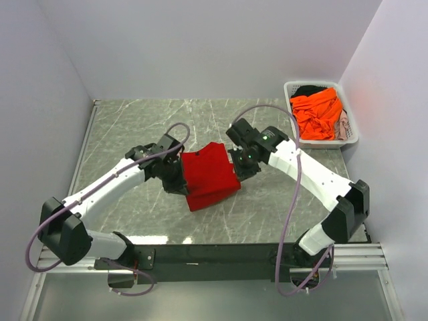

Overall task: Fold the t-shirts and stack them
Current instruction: Fold the tshirt

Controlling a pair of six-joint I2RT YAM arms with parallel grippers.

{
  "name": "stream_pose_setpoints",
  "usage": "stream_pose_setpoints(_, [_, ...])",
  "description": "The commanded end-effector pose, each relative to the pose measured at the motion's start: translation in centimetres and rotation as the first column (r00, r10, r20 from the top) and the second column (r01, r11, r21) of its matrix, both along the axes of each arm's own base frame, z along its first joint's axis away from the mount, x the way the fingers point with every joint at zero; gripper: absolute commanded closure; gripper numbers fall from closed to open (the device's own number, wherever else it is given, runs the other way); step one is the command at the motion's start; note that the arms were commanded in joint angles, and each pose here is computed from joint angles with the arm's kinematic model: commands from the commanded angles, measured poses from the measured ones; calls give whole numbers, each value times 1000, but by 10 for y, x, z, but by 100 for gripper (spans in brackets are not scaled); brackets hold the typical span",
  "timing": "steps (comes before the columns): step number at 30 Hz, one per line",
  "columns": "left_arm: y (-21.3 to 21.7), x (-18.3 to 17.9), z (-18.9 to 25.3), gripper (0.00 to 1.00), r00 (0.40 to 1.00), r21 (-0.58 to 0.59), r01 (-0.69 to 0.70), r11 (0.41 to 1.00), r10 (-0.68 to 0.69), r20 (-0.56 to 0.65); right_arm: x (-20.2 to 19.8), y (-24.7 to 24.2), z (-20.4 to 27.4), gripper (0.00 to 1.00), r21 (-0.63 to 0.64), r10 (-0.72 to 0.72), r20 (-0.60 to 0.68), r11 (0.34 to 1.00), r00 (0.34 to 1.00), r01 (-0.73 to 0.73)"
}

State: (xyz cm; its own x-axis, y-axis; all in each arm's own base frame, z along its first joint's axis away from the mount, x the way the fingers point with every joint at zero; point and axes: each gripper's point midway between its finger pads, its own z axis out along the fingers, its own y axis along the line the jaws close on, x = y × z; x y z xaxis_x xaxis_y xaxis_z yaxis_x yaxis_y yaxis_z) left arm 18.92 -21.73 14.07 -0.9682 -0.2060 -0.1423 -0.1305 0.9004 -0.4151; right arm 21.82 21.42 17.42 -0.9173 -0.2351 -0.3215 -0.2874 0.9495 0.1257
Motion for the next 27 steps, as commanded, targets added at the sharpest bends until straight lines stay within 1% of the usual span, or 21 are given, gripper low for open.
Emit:
stream_pose_setpoints(1, [16,20,7,99,998,50,23,999,-25,50,20,-8,13,100,-53,15,43,999,999,-13])
stream_pose_setpoints(6, [23,45,10,99,997,43,-2,999,-1,78,51,3,27,100,-37,4,97,999,995,0])
stream_pose_setpoints(7, [26,53,9,99,997,42,-20,999,16,79,56,7,25,100,-40,6,93,999,996,-2])
stream_pose_setpoints(11, [34,74,6,99,994,52,-60,997,55,99,83,18,35,100,-19,-7,145,1000,989,10])
stream_pose_setpoints(13, [39,87,7,99,990,58,-83,995,76,119,94,21,31,100,-30,-10,147,999,989,14])
stream_pose_setpoints(14, [41,92,8,99,988,60,-92,994,83,129,102,25,37,100,-11,-16,170,1000,985,18])
stream_pose_setpoints(15, [40,99,7,99,987,60,-96,994,87,136,108,27,31,100,-19,-14,165,1000,986,17])
stream_pose_setpoints(20, [54,128,-5,99,979,88,-144,986,129,159,136,39,27,100,18,-43,196,999,980,41])
stream_pose_setpoints(27, [67,167,-27,99,964,137,-213,967,185,191,170,50,0,100,50,-90,210,995,974,81])
